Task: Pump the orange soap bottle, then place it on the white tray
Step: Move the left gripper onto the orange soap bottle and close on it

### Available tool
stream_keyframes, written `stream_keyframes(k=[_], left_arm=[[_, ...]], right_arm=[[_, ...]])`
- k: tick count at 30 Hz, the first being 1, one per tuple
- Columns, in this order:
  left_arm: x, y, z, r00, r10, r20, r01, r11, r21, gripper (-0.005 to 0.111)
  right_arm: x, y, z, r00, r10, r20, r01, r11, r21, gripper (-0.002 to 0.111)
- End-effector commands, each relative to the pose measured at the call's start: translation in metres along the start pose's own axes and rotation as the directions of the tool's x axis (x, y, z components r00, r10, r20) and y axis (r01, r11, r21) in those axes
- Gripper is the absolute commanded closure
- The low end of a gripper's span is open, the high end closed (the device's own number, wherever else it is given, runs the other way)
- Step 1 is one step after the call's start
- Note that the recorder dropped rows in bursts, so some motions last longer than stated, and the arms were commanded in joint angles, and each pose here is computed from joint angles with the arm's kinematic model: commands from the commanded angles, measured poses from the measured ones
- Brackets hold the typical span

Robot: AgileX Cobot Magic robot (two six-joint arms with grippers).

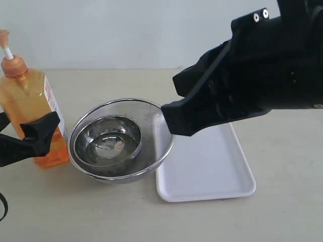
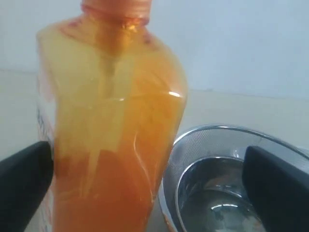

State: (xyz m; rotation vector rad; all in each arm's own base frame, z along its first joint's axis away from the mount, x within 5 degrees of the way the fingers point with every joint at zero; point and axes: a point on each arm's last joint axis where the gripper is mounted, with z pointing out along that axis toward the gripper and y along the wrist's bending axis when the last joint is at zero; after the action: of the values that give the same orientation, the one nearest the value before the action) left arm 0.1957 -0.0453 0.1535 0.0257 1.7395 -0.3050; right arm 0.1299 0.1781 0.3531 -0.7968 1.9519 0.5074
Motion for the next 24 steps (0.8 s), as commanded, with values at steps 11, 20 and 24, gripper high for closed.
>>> stream_keyframes(k=[11,20,24], left_arm=[[0.004,0.006,0.028,1.000,0.016,0.006,-0.015,0.998,-0.059,-0.003],[-0.002,0.011,0.036,0.999,0.017,0.030,-0.013,0.992,-0.123,-0.003],[-0.004,0.011,0.040,1.000,0.013,0.026,-0.010,0.992,-0.124,-0.003]], right_arm=[[-0.001,-0.001,-0.002,1.000,-0.001,0.015,0.001,1.000,-0.001,0.108],[-0.001,-0.001,-0.002,1.000,-0.001,0.015,0.001,1.000,-0.001,0.108],[-0.001,-0.001,-0.002,1.000,-0.001,0.015,0.001,1.000,-0.001,0.108]])
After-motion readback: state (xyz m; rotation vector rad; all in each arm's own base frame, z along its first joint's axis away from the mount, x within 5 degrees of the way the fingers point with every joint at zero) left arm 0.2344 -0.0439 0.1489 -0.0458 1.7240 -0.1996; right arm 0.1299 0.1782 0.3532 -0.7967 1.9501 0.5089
